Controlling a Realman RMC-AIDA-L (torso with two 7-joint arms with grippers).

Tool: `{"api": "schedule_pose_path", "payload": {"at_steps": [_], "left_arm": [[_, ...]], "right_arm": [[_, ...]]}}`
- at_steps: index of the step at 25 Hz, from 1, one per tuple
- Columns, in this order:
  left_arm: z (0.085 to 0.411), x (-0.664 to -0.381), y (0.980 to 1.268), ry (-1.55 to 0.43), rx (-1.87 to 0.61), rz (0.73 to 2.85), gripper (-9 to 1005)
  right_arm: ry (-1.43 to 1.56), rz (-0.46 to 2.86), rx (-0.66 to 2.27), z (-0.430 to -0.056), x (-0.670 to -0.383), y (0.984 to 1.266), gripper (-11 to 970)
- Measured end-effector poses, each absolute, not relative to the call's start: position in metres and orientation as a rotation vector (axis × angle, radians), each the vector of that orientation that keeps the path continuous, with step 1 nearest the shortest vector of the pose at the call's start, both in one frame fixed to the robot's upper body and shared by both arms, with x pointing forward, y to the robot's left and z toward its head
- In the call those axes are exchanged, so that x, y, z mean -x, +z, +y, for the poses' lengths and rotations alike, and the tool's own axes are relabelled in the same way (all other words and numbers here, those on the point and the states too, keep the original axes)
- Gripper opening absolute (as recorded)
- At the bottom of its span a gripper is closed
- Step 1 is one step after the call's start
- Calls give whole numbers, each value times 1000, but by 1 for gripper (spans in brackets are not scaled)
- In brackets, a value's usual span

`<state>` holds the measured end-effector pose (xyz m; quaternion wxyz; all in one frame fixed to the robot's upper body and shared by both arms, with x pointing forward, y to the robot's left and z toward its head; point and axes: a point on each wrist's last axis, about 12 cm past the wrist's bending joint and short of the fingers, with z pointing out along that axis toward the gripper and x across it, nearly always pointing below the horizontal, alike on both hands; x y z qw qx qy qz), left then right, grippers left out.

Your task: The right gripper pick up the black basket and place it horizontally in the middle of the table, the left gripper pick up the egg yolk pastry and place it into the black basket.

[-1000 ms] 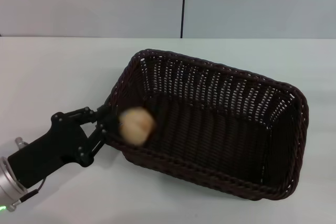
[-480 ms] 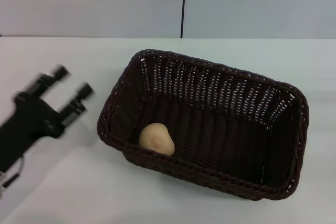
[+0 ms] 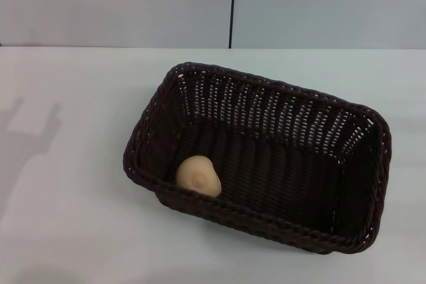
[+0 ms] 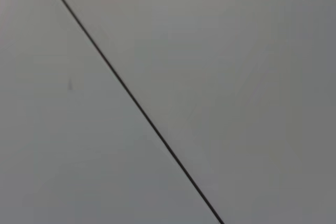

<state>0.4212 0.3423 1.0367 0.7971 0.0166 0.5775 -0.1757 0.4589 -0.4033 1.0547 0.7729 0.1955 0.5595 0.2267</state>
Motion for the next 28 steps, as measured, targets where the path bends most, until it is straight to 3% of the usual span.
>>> {"api": "schedule_pose_path", "payload": {"at_steps": [28], "left_arm": [[348,-419,1038,-329,66,1201,645]], "right_arm": [[465,1199,-439,-409,-458,1056,333]]}}
